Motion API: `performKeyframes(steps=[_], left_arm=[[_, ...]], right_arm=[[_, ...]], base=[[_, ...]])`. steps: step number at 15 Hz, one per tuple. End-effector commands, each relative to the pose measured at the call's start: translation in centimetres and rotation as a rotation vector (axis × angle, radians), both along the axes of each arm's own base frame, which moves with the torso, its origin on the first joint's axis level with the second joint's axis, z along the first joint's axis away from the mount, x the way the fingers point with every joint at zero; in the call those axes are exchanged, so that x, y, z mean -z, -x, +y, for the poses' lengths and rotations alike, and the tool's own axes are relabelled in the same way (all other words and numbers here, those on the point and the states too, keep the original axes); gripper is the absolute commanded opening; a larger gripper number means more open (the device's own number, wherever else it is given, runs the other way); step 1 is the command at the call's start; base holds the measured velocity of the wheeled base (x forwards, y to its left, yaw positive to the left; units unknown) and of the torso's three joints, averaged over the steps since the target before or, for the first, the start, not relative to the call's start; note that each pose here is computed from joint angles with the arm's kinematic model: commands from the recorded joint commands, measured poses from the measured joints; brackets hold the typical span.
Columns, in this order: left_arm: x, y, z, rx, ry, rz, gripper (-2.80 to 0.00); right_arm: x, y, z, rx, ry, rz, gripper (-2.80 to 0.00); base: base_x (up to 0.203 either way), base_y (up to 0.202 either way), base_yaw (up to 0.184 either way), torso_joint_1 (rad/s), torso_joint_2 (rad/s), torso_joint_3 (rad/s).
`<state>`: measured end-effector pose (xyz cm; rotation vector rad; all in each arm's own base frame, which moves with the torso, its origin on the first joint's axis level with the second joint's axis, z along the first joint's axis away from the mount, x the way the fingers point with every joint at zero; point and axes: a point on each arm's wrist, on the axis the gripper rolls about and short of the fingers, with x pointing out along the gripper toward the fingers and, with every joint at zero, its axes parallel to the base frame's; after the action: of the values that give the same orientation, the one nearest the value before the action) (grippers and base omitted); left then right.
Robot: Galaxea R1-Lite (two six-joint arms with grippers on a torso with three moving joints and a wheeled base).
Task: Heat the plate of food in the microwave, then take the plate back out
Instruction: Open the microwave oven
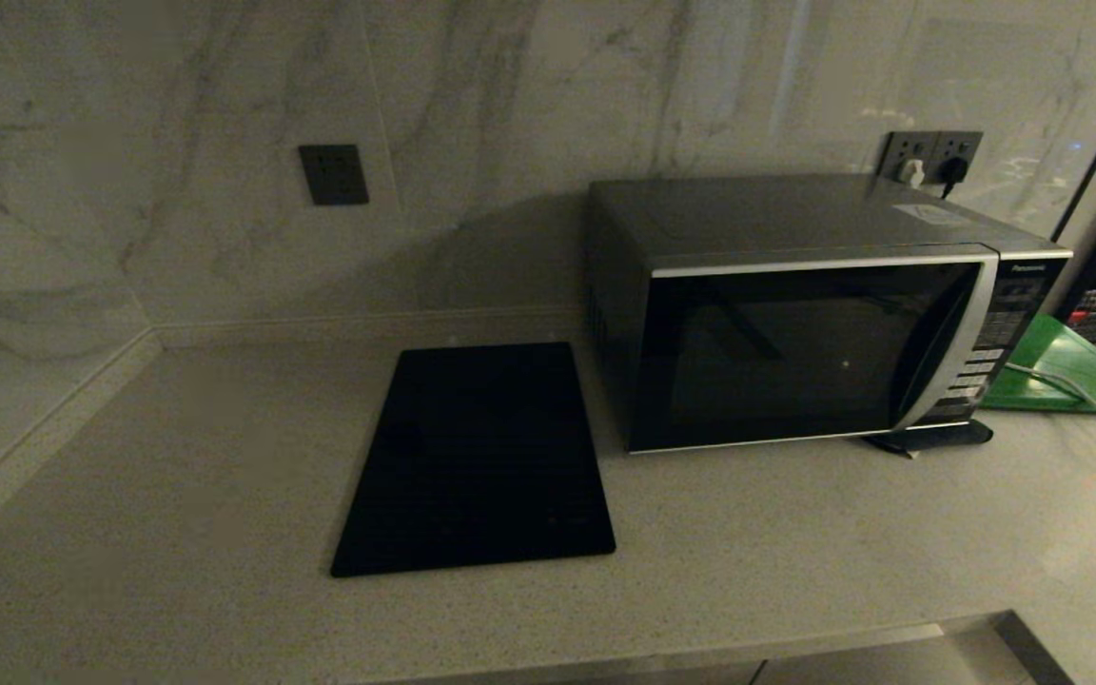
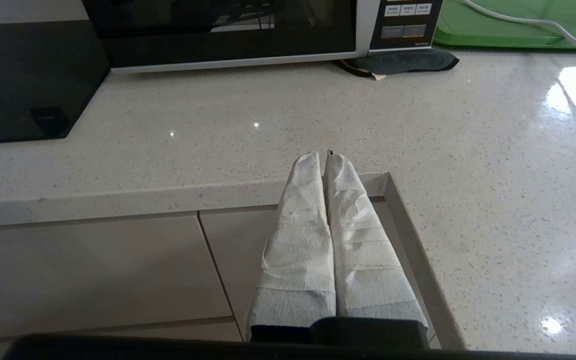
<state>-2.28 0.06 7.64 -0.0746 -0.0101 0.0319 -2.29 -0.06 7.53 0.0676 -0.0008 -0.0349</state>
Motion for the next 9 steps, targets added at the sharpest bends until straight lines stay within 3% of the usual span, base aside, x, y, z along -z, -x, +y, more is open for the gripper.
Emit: performKeyframes(steps=[1, 9], left_arm=[[-0.01, -0.01, 0.00, -0.001, 0.001, 0.001, -2.80], [-0.01, -0.01, 0.00, -0.001, 0.001, 0.001, -2.80]], right_arm=[[0.08, -0.04, 0.00, -0.001, -0.001, 0.006, -2.80], [0.04, -0.03, 0.00, -0.001, -0.003, 0.004, -2.80]], base=[[0.000, 0.000, 0.000, 0.000, 0.00, 0.000], [0.000, 0.000, 0.000, 0.000, 0.00, 0.000]])
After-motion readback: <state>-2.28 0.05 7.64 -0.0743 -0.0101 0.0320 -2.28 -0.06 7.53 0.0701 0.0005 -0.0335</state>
